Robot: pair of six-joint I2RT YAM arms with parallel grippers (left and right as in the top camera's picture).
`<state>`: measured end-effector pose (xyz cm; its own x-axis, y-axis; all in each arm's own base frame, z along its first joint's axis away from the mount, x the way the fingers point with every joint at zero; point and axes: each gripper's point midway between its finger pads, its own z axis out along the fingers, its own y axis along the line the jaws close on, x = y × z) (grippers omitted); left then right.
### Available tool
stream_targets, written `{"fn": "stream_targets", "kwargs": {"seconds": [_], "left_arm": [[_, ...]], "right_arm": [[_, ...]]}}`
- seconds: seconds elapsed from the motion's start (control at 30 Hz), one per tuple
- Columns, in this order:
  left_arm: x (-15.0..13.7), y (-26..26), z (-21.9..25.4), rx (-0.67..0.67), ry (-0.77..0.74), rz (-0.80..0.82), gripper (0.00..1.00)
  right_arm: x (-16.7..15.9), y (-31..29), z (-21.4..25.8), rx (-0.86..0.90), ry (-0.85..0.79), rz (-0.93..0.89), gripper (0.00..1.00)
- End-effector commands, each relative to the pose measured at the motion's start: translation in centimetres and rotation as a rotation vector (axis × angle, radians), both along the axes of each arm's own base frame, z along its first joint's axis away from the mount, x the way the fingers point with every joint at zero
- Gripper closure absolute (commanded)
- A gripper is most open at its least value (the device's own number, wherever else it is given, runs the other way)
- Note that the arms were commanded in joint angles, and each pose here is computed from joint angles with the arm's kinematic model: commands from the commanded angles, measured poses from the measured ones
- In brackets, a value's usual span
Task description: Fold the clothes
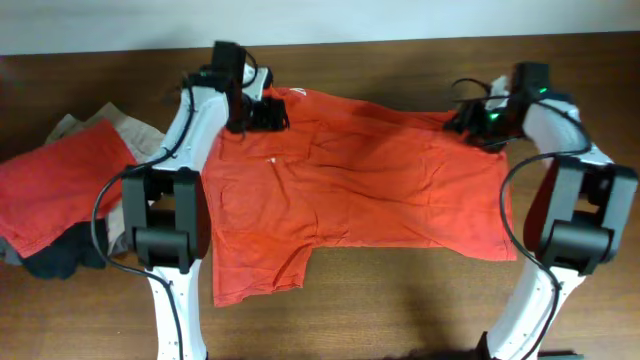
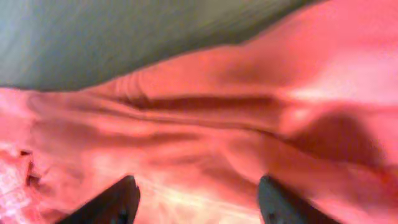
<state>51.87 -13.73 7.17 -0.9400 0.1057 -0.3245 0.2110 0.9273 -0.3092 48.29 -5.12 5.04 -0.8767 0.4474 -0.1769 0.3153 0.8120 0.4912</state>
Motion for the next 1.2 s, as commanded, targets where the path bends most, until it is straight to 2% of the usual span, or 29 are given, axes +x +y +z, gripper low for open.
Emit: {"fn": "stream_targets", "kwargs": {"seconds": [0.0,0.1,0.2,0.37,0.47,0.5,0.67,0.8,0.87,0.93,1.07,1.17], "left_arm": [[1.2,0.7,6.4,0.046,-0.136,-0.058,0.21],[0.2,1.3,10.9,0.056,-0.171,-0.079,0.17],[-2.5,2.6,14.7,0.1,-0.166,-0.12,0.16],[-7.5,7.5,17.6,0.299,-0.073,-0.047,0.28],[-10.8,8.3,18.8,0.305,0.0,0.0,0.34],[-11.0,8.4,19.1,0.306,-0.004,0.006,0.37],[-13.6,8.9,20.8,0.309,-0.017,0.037,0.37],[-18.4,12.5,22.1,0.463,-0.013,0.161,0.36],[-21.0,14.1,21.9,0.509,0.001,0.233,0.35],[-22.8,14.4,20.7,0.495,0.005,0.248,0.32],[-24.9,13.3,13.9,0.42,0.026,0.222,0.22],[-26.1,12.4,8.2,0.377,0.097,0.193,0.21]], "right_arm": [[0.0,-2.5,8.4,-0.057,-0.167,0.012,0.31],[-2.1,-3.8,12.8,-0.096,-0.219,-0.003,0.3],[-5.1,-4.6,17.6,-0.136,-0.266,-0.034,0.29],[-10.3,-4.6,22.8,-0.201,-0.289,-0.087,0.25],[-13.3,-3.6,24.6,-0.214,-0.276,-0.098,0.24],[-13.9,-3.3,24.8,-0.211,-0.269,-0.098,0.23],[-17.0,-1.9,24.6,-0.182,-0.189,-0.094,0.23],[-19.2,-1.5,24.1,-0.187,-0.113,-0.102,0.23],[-20.1,-1.3,23.8,-0.187,-0.076,-0.104,0.23],[-20.6,-1.1,23.5,-0.176,-0.051,-0.102,0.22],[-20.8,-1.0,21.5,-0.154,0.001,-0.108,0.15],[-20.6,-1.1,18.7,-0.128,0.055,-0.119,0.13]]}}
